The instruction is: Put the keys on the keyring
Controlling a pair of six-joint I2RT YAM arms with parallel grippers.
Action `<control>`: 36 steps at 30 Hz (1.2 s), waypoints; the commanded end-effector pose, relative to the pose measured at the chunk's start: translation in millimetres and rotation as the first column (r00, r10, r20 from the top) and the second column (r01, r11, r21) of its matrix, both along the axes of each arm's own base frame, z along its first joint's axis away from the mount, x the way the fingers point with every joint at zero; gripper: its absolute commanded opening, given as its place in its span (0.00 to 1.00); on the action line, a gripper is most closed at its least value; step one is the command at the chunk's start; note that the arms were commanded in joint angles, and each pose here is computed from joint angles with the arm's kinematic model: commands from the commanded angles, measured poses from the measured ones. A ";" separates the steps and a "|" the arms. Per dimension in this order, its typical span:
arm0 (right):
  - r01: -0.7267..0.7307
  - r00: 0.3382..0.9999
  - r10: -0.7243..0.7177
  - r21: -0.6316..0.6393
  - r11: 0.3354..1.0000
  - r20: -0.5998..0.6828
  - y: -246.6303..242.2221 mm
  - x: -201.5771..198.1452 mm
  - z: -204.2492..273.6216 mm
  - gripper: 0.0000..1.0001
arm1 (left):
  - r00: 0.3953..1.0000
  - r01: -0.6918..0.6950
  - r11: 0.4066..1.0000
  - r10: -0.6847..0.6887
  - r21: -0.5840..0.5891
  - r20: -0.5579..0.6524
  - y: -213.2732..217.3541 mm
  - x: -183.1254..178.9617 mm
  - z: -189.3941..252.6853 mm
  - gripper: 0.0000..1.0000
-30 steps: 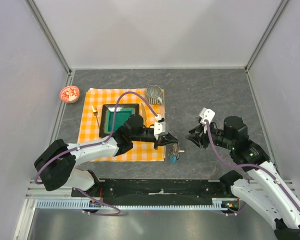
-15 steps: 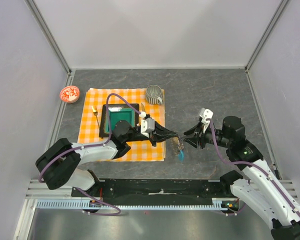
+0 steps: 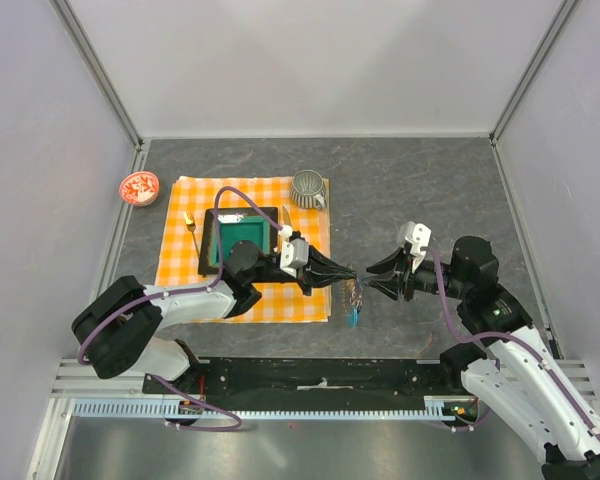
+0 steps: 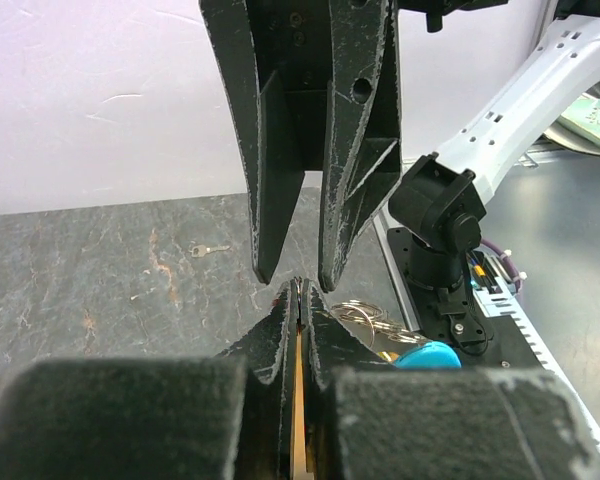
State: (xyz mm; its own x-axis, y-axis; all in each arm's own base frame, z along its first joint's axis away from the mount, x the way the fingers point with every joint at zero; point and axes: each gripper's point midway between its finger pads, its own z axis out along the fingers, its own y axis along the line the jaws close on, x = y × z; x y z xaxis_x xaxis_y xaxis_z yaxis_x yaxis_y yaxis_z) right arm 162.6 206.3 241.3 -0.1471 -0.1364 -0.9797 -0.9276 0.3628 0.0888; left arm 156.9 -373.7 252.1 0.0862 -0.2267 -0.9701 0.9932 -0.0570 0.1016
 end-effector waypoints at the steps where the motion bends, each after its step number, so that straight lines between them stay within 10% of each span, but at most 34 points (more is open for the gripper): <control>1: -0.038 0.998 0.037 0.019 0.999 0.057 4.2 1.3 11.7 0.39 | 0.997 0.036 0.996 -0.030 -0.076 0.072 0.2 -4.2 30.7 0.02; 23: -0.133 0.990 0.131 0.039 0.990 0.049 11.6 -10.5 10.7 0.34 | 0.989 0.112 0.992 -0.105 -0.064 0.100 -2.2 -14.9 38.0 0.02; 30: -0.130 0.991 0.129 0.037 0.991 0.027 12.1 -9.5 7.6 0.02 | 0.986 0.126 0.989 -0.117 -0.076 0.121 1.5 -19.5 44.9 0.02; 36: -0.139 0.990 0.139 0.041 0.989 0.008 13.5 -10.8 5.6 0.00 | 0.976 0.161 0.981 -0.143 -0.106 0.163 7.9 -30.4 56.7 0.02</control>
State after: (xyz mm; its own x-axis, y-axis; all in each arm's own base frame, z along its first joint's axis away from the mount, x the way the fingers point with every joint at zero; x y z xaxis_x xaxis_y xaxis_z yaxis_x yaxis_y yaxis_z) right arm 149.6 217.5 242.8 -0.1527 -0.1273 -0.9800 -0.9626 0.2435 0.1184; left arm 143.7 -374.3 262.8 0.1098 -0.2391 -0.9648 0.9772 -0.1517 0.1488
